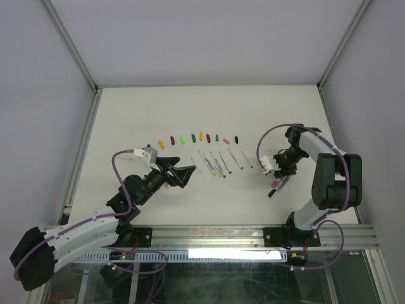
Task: Open the pen caps
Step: Pick up the pen from the center of the board.
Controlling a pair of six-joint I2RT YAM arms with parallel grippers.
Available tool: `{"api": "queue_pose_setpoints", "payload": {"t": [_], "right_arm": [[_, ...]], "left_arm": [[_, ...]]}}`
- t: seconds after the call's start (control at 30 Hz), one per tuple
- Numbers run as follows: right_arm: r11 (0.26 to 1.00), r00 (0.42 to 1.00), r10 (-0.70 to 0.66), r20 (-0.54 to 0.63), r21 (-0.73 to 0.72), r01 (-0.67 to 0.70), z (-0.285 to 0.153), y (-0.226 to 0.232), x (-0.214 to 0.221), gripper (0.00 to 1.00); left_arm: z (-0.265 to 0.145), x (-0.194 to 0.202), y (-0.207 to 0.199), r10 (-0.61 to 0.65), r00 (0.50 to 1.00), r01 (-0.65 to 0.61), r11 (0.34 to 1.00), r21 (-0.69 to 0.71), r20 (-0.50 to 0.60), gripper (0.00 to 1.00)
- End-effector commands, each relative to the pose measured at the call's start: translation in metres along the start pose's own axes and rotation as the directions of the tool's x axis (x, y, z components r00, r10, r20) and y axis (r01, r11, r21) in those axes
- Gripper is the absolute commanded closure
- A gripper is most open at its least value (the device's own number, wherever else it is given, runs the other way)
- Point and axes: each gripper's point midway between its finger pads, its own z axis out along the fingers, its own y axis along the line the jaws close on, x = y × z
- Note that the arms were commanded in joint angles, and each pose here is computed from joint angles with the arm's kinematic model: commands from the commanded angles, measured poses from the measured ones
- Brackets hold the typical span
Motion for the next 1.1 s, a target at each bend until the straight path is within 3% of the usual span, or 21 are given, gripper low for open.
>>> {"api": "queue_pose_setpoints", "payload": {"t": [0.0, 0.3, 0.53, 0.73, 0.83, 1.07], "right_arm": [[0.999, 0.999, -0.041, -0.014, 0.001, 0.041, 0.002, -0.004, 0.004, 0.54], [0.999, 1.0, -0.008, -0.015, 0.051, 0.009, 0.005, -0.019, 0.006, 0.63], [0.992, 0.995, 0.096, -0.018, 0.089, -0.094, 0.009, -0.04, 0.013, 0.74], [0.991, 0.993, 0.111, -0.029, 0.073, -0.108, 0.013, -0.039, 0.018, 0.65], [0.993, 0.993, 0.111, -0.048, 0.05, -0.108, 0.015, -0.036, 0.019, 0.65], [0.986, 0.984, 0.158, -0.088, 0.072, -0.152, 0.024, -0.043, 0.024, 0.81]], "left_arm": [[0.0, -0.011, -0.005, -0.022, 0.998, 0.022, 1.0, 0.016, 0.053, 0.01], [0.0, -0.01, -0.005, -0.027, 0.998, 0.026, 1.0, 0.017, 0.051, 0.01], [0.0, -0.01, -0.005, -0.031, 0.998, 0.03, 0.999, 0.016, 0.049, 0.01], [0.0, -0.008, -0.006, -0.04, 0.998, 0.039, 0.999, 0.022, 0.045, 0.01], [0.001, -0.008, -0.007, -0.048, 0.998, 0.046, 0.999, 0.027, 0.047, 0.01], [0.006, -0.001, -0.013, -0.11, 0.993, 0.108, 0.992, 0.066, 0.042, 0.01]]}}
